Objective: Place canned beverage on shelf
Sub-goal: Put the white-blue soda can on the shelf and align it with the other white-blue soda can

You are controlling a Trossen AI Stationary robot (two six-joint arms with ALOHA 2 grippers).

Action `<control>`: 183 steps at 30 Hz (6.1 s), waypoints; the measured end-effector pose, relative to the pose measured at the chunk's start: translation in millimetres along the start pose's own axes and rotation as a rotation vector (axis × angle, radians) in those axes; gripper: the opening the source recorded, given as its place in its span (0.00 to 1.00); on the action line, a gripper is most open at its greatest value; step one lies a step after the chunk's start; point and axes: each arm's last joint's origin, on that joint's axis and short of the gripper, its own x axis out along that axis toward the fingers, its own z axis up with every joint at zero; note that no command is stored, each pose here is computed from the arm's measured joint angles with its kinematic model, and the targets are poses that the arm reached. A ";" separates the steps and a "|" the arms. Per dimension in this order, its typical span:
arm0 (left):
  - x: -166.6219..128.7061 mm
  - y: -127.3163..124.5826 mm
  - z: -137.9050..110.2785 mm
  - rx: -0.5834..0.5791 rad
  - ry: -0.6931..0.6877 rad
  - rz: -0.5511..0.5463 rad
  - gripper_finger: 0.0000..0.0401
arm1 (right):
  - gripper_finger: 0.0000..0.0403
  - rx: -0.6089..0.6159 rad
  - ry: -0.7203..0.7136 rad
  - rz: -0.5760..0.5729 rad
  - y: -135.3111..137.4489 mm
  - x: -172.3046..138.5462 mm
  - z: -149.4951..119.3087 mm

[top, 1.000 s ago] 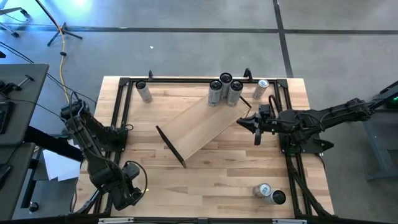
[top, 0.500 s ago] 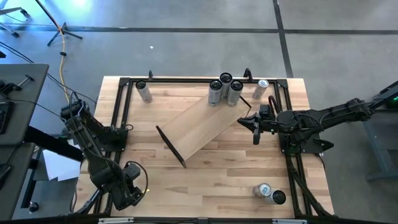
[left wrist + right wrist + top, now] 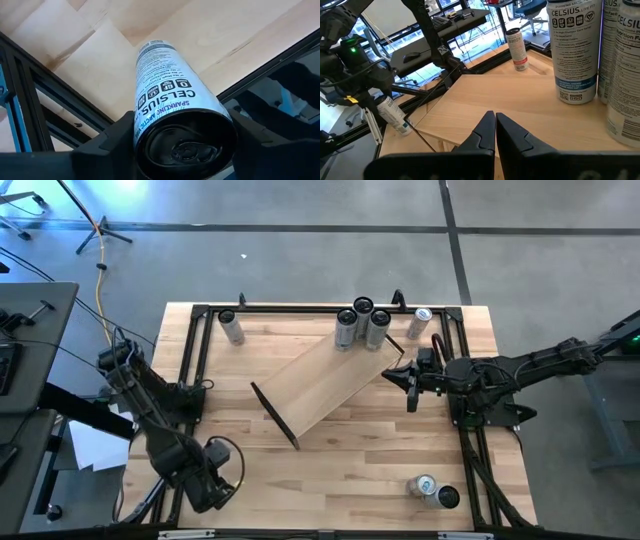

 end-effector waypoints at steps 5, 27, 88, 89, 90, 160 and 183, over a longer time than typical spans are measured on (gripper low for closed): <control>-9.4 1.3 7.7 0.055 0.035 -0.041 0.55 | 0.00 0.000 0.000 0.000 0.0 0.0 0.0; -88.9 49.0 60.2 0.254 0.002 -0.339 0.54 | 0.00 0.052 -0.006 -0.006 -0.1 0.1 0.4; -170.0 49.6 101.3 0.768 -0.797 -0.614 0.54 | 0.00 0.199 -0.219 0.069 18.6 35.6 11.0; -173.6 51.1 103.3 0.767 -0.858 -0.600 0.54 | 0.00 0.222 -0.229 0.059 17.9 35.6 11.7; -177.6 52.5 105.0 0.759 -0.922 -0.586 0.54 | 0.00 0.244 -0.240 0.048 17.2 35.7 12.5; -159.4 10.9 155.1 0.530 -1.081 -0.497 0.54 | 0.87 -0.135 -0.029 0.050 94.3 39.3 122.7; -174.7 10.7 154.8 0.620 -1.204 -0.544 0.54 | 0.87 -0.279 0.014 0.151 97.9 42.2 119.1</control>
